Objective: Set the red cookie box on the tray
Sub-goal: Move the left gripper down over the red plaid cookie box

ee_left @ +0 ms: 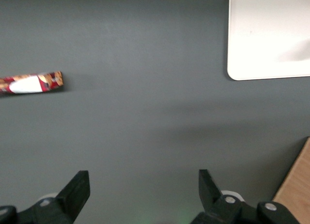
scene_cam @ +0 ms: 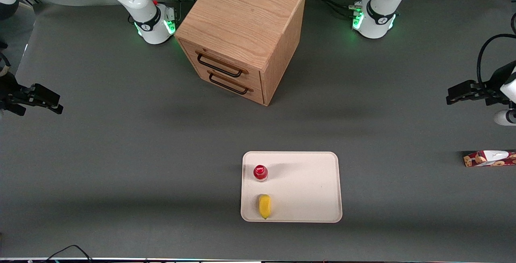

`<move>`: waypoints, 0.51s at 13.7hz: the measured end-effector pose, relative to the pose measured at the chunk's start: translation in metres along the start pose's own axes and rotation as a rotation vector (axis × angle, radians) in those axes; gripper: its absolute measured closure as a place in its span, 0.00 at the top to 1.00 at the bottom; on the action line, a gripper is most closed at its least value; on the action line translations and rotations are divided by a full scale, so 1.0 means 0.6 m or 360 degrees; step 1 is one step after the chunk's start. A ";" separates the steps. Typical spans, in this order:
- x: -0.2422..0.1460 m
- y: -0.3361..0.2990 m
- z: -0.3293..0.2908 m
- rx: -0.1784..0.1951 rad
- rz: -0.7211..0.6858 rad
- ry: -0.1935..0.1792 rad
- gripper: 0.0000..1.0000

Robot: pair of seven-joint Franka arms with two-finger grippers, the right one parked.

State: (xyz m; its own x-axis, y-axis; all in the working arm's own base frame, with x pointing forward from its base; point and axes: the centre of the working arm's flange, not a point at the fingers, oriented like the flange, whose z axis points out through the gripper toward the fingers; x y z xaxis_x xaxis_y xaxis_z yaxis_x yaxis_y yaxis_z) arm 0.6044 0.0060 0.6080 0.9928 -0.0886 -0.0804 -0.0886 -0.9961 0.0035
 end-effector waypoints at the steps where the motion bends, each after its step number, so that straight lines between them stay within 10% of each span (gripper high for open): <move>1: 0.006 -0.036 0.010 0.0009 0.0084 0.0012 1.00; 7: 0.036 -0.305 0.127 0.0129 0.0697 0.0036 1.00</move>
State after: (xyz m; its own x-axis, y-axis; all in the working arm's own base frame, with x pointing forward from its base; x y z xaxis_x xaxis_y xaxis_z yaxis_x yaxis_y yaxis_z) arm 0.6357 0.1867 0.5300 0.8617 -0.5030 -0.0667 -0.5062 -0.8612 -0.0460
